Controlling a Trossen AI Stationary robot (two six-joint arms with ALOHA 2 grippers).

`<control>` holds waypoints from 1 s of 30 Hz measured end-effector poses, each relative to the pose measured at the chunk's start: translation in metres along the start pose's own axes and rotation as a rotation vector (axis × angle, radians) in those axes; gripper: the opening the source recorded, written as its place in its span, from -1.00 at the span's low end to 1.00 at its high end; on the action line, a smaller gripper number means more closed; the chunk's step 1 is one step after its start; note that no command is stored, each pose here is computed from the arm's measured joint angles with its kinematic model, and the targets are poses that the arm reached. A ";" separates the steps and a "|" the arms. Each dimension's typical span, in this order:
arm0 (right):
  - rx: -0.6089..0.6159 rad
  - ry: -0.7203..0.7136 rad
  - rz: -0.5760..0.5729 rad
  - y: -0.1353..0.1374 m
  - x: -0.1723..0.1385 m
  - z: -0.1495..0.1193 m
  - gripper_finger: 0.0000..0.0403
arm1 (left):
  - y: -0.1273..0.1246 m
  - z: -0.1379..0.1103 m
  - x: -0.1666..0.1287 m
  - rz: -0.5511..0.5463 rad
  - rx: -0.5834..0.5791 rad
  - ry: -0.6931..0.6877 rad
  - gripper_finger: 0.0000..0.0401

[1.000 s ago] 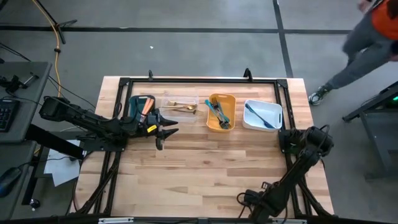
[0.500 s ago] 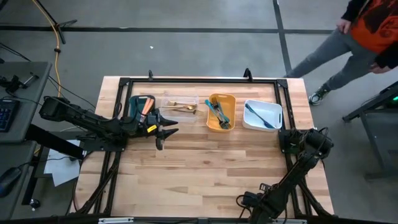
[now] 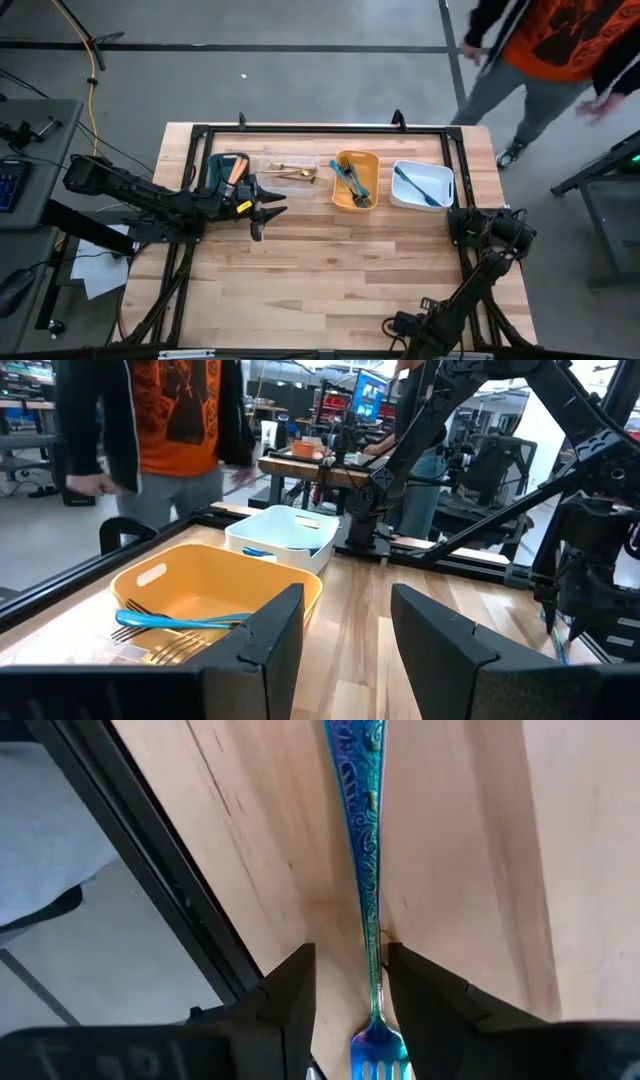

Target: Sort silverware by color (type)

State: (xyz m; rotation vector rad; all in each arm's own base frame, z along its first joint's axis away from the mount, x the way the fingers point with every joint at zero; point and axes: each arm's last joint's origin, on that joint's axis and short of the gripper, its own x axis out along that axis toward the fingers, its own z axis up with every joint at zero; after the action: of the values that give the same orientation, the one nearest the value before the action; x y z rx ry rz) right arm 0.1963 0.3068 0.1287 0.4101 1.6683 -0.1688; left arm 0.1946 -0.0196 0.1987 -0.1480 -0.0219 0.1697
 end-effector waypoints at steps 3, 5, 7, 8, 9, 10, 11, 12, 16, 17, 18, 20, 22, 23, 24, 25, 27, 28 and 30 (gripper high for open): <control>0.017 -0.001 -0.028 -0.002 0.001 0.000 -0.45 | 0.000 0.000 0.000 0.000 0.000 -0.001 -0.28; 0.019 0.001 -0.041 -0.004 0.001 0.000 -0.60 | 0.000 0.000 0.000 0.000 -0.001 -0.001 -0.28; 0.016 -0.007 -0.037 -0.004 0.001 0.003 -0.82 | 0.000 0.000 0.000 0.000 0.000 -0.001 -0.28; 0.011 -0.013 -0.036 -0.004 0.000 0.005 -0.91 | 0.000 0.000 0.000 0.000 0.000 -0.001 -0.28; 0.007 -0.021 -0.039 -0.005 0.000 0.006 -0.94 | 0.000 0.000 0.000 0.000 0.000 -0.001 -0.28; 0.007 -0.026 -0.039 -0.006 -0.001 0.009 -0.93 | 0.000 0.000 0.000 0.000 0.000 -0.001 -0.28; 0.002 -0.032 -0.036 -0.007 -0.004 0.012 -0.92 | 0.000 0.000 0.000 0.000 0.000 -0.001 -0.28; -0.009 -0.045 -0.032 -0.008 -0.007 0.014 -0.93 | 0.000 0.000 0.000 0.000 0.000 -0.002 -0.28; -0.040 -0.224 -0.073 -0.018 -0.027 0.028 -0.97 | 0.000 0.000 0.000 -0.001 -0.001 -0.003 -0.28; -0.038 -0.282 -0.085 -0.022 -0.036 0.031 -0.97 | 0.000 0.000 0.000 0.000 -0.001 -0.003 -0.28; -0.041 -0.354 -0.082 -0.023 -0.046 0.033 -0.97 | 0.000 0.000 0.000 0.000 -0.001 -0.003 -0.28; -0.044 -0.481 -0.082 -0.028 -0.070 0.033 -0.98 | 0.000 0.000 0.000 0.000 -0.001 -0.003 -0.28; -0.059 -0.614 -0.100 -0.033 -0.088 0.030 -0.98 | 0.000 0.000 0.000 0.000 -0.001 -0.003 -0.28; -0.062 -0.694 -0.095 -0.036 -0.098 0.030 -0.98 | 0.000 0.000 0.000 0.000 -0.001 -0.003 -0.28; -0.060 -0.776 -0.086 -0.039 -0.109 0.028 -0.99 | 0.000 0.000 0.000 0.000 -0.001 -0.003 -0.28; -0.051 -0.848 -0.074 -0.044 -0.118 0.027 -0.99 | 0.000 0.000 0.000 0.000 -0.001 -0.003 -0.28; -0.047 -0.957 -0.042 -0.055 -0.126 0.024 -0.99 | 0.000 0.001 0.000 0.000 -0.001 -0.005 -0.28; -0.053 -1.001 -0.023 -0.061 -0.127 0.023 -0.99 | 0.000 0.001 0.000 0.000 -0.001 -0.005 -0.28; -0.074 -1.083 0.036 -0.073 -0.126 0.020 -0.99 | 0.000 0.000 0.000 0.000 -0.001 -0.005 -0.28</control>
State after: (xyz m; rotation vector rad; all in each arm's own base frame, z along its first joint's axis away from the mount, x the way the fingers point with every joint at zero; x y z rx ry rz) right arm 0.2003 0.2115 0.2401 0.2158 0.5986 -0.2439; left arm 0.1946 -0.0196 0.1992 -0.1490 -0.0270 0.1695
